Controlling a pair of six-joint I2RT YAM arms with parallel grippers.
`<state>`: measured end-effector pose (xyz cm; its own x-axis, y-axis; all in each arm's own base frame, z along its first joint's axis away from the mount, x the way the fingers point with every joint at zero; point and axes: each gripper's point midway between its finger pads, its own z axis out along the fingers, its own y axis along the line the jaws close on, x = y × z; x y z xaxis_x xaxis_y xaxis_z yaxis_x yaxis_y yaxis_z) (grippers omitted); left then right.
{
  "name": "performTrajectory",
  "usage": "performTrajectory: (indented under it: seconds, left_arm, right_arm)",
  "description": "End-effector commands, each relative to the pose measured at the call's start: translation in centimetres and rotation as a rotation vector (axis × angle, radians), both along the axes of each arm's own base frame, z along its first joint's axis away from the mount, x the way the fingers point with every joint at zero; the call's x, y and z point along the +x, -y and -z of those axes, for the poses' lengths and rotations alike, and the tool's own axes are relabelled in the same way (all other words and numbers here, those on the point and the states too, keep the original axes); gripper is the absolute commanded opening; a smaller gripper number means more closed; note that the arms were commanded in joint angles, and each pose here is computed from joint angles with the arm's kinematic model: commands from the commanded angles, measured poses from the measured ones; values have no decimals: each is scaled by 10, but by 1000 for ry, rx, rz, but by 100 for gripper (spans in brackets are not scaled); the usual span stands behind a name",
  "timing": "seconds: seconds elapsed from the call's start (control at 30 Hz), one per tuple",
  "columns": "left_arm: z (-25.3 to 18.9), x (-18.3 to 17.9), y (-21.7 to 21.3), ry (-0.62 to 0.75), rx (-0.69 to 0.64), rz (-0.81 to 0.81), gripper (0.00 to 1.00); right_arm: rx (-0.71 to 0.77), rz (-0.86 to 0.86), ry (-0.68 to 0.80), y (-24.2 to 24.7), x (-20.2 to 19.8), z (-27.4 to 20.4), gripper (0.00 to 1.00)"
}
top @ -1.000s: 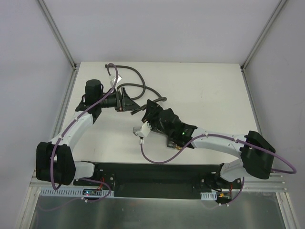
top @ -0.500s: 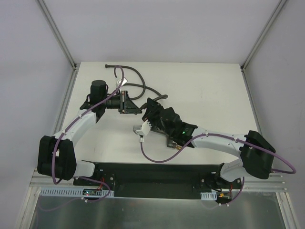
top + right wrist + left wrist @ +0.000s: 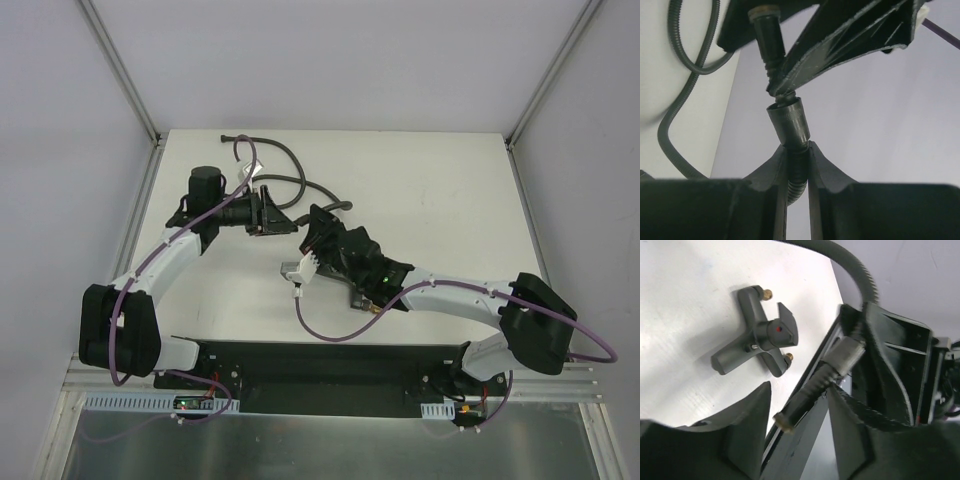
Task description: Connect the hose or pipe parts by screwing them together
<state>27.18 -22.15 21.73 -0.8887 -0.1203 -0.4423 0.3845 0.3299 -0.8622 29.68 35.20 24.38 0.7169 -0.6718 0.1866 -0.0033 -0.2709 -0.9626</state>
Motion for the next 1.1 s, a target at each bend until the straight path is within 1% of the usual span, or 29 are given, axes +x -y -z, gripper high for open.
performTrajectory:
  seconds: [0.0, 0.13, 0.23, 0.37, 0.5, 0.57, 0.67, 0.83, 0.9, 0.93, 1.07]
  left_arm:
    - [-15, 25, -17, 46, 16, -104, 61]
    - [-43, 30, -34, 114, -15, -125, 70]
    - [-60, 26, -32, 170, -44, -60, 73]
    - [-74, 20, -23, 197, -75, 21, 74]
    - [-85, 4, -6, 272, -90, 127, 74]
    - [-83, -2, 1, 274, -98, 173, 73]
    - [-74, 1, 2, 247, -95, 173, 72]
    - [-71, 0, 8, 244, -98, 191, 70]
    - [-72, -1, 11, 242, -100, 201, 68]
    - [-71, -1, 12, 237, -101, 205, 65]
    - [-68, -3, 15, 223, -105, 218, 59]
  right_arm:
    - [-133, -53, 369, -8, -4, -61, 5]
    - [-148, -62, 408, -10, -5, -65, 5]
    - [-152, -62, 442, -11, -6, -71, 5]
    - [-142, -62, 451, -13, -8, -77, 5]
    - [-135, -70, 451, -14, -11, -76, 5]
    - [-129, -71, 448, -15, -12, -76, 5]
    - [-119, -77, 448, -16, -15, -78, 5]
    - [-110, -84, 449, -17, -19, -80, 5]
    - [-106, -83, 450, -17, -18, -81, 5]
    - [-99, -82, 449, -18, -19, -83, 5]
    - [-94, -81, 448, -18, -18, -84, 5]
